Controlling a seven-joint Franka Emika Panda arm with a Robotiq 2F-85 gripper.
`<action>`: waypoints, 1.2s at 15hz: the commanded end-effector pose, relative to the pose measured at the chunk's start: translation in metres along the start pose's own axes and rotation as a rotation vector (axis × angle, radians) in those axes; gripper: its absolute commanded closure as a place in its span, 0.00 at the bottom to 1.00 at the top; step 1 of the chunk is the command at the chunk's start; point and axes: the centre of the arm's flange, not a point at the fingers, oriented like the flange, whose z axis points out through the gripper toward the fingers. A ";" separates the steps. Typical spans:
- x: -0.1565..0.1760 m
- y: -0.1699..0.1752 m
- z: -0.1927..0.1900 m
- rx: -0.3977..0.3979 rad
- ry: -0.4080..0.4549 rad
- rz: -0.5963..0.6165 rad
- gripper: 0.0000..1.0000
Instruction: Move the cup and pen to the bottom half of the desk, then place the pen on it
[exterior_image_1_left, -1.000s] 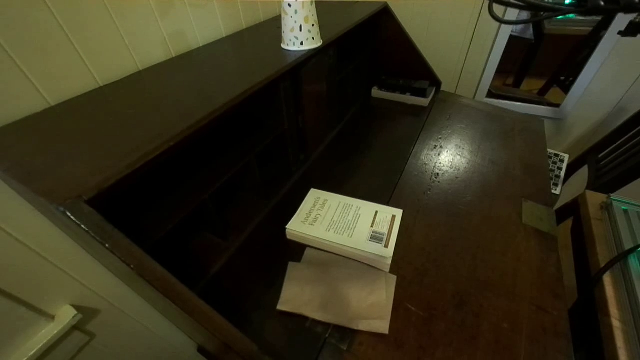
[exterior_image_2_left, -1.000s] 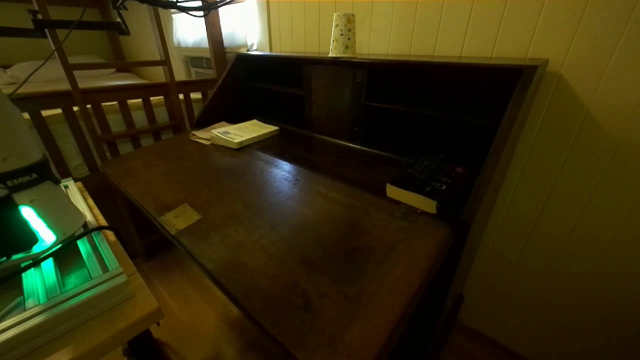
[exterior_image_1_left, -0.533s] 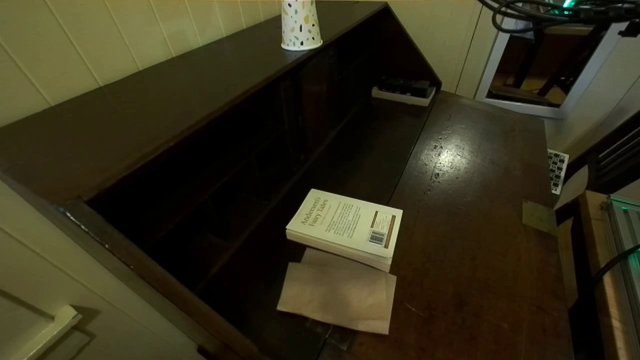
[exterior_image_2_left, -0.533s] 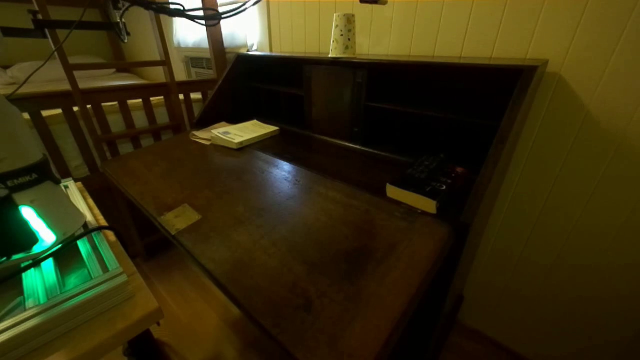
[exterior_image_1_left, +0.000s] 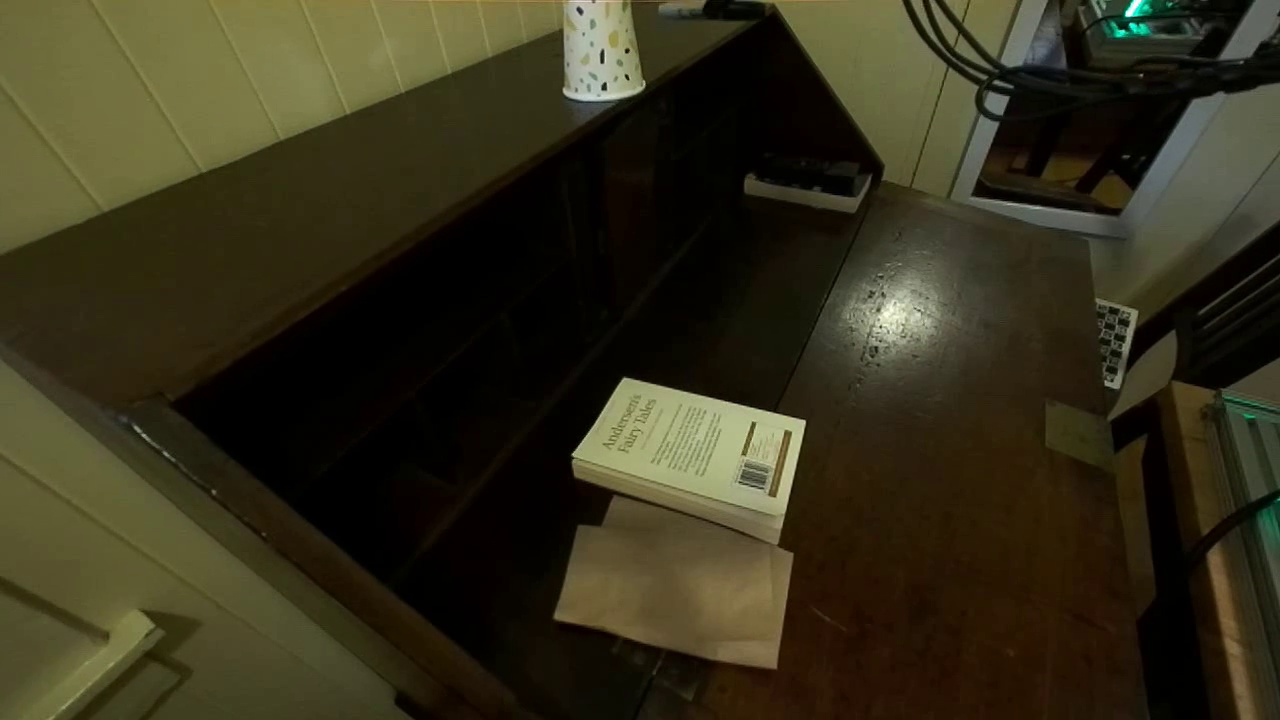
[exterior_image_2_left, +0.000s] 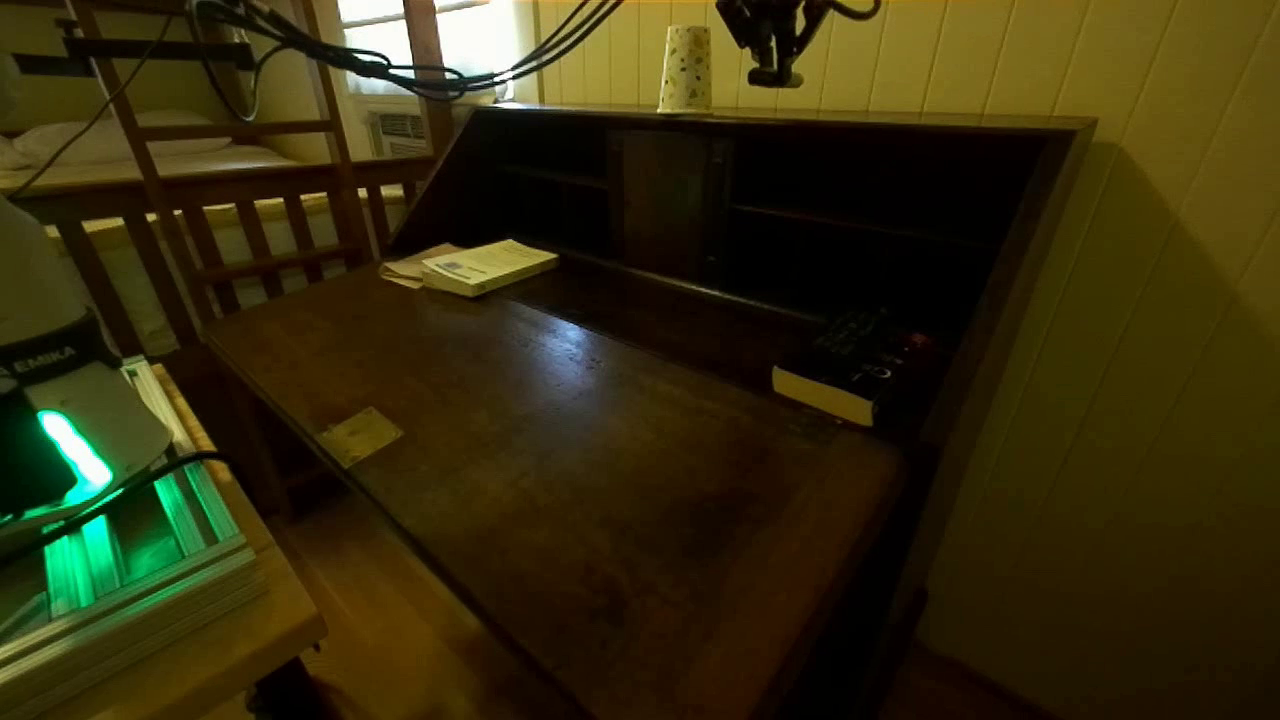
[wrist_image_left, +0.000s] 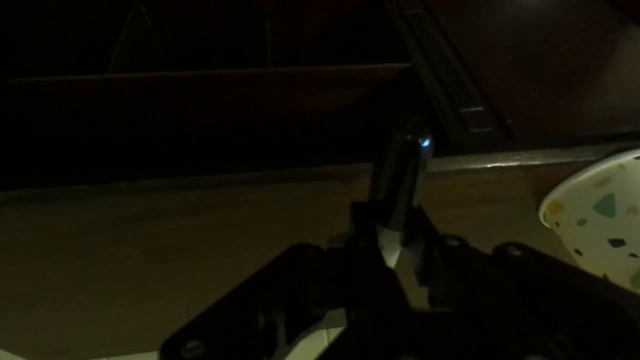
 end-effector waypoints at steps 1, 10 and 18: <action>0.019 0.016 0.017 0.068 0.009 0.000 0.95; 0.057 0.012 0.026 0.089 -0.013 -0.051 0.95; 0.060 0.012 0.050 0.031 -0.041 -0.076 0.72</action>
